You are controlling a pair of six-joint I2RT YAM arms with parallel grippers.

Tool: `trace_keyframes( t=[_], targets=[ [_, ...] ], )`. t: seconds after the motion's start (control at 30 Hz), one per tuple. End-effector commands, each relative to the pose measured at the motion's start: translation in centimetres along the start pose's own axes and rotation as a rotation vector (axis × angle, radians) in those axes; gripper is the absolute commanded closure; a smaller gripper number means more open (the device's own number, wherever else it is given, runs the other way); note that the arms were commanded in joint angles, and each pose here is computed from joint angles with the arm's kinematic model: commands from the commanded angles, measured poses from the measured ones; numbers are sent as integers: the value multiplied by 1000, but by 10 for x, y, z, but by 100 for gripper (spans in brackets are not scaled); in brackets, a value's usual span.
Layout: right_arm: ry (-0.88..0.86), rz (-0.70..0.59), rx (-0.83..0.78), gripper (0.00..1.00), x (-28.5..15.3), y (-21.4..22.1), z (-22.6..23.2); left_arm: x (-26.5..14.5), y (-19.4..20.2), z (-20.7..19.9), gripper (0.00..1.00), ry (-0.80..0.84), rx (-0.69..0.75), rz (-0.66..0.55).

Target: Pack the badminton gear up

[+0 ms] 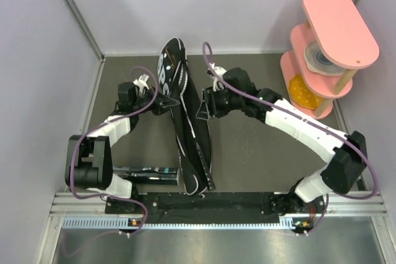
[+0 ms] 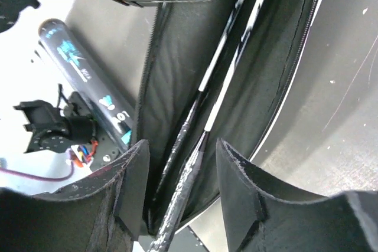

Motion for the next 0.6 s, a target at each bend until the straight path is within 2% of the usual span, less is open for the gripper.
trace_keyframes(
  t=[0.0,0.27,0.57],
  targets=[
    [53,23,-38,48,20,0,3,-10,1,-44,100,157,136,-6],
    [97,140,-37,46,75,21,-20,-11,5,-46,100,164,140,6],
    [112,205,-41,46,107,36,-35,-13,9,-50,100,175,141,13]
  ],
)
Point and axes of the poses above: each gripper's point midway between its finger pads, its own x axis out along the fingers, its own z axis along the line the jaws close on, y = z × x, the point moved 1 cm from there along -x, back along the fingers, and after that the axes turned 2 degrees about -x, right-handed, at the moved point
